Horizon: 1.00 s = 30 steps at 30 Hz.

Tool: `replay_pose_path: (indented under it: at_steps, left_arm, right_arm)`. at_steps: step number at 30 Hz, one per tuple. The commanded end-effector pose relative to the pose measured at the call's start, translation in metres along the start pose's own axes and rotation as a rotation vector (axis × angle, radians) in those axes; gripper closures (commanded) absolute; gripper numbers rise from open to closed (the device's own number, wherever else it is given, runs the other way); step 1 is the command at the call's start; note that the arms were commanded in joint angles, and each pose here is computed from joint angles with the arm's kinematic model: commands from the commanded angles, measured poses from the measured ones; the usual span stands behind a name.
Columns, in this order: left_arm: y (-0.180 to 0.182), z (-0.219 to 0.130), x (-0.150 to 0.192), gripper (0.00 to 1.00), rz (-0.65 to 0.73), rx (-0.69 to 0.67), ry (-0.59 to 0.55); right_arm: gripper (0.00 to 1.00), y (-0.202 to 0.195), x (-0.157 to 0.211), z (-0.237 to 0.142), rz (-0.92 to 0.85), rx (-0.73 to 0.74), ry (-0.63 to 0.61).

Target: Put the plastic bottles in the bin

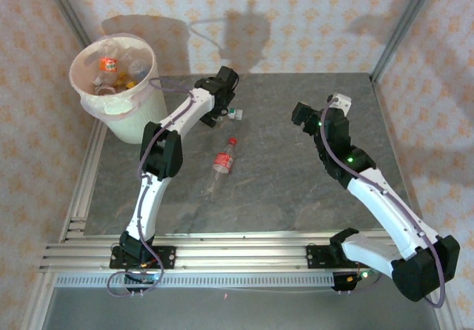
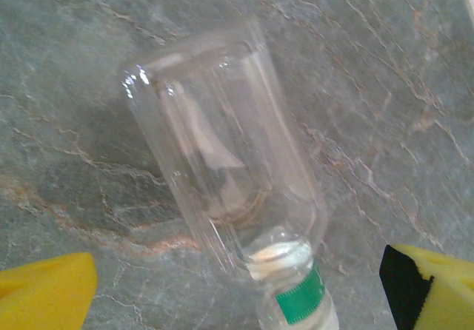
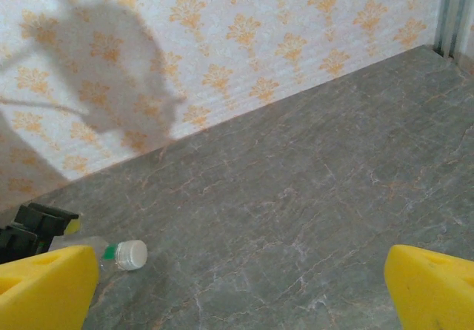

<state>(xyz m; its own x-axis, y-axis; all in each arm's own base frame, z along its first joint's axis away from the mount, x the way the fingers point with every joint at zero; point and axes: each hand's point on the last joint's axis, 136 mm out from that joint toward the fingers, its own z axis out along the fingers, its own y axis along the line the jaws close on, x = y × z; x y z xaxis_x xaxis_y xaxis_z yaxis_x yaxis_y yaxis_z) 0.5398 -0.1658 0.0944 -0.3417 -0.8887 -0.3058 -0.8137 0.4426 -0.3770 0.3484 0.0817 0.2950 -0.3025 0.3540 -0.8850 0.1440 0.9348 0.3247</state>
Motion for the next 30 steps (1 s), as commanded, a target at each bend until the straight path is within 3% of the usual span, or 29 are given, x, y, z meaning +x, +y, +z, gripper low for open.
replay_pose_path:
  at_steps: [1,9,14,27,30]
  left_arm:
    - [0.012,0.01,-0.022,0.0,-0.064,-0.065,-0.077]
    - [-0.002,0.039,-0.034,0.0,-0.055,-0.055,-0.092]
    - [-0.007,0.051,-0.038,0.07,-0.044,-0.034,-0.095]
    - [0.0,0.046,-0.028,0.47,0.083,-0.031,-0.024]
    - [-0.008,0.037,-0.029,0.5,0.115,0.005,-0.019]
  right_arm:
    - [0.01,-0.01,0.001,-0.005,-0.035,0.037,-0.004]
    - [0.01,-0.013,-0.001,-0.007,-0.059,0.052,-0.006]
    - [0.01,-0.015,-0.001,-0.008,-0.065,0.057,-0.005]
    - [0.01,-0.013,-0.001,-0.008,-0.058,0.051,-0.005]
    - [0.01,-0.014,0.0,-0.008,-0.058,0.054,-0.003]
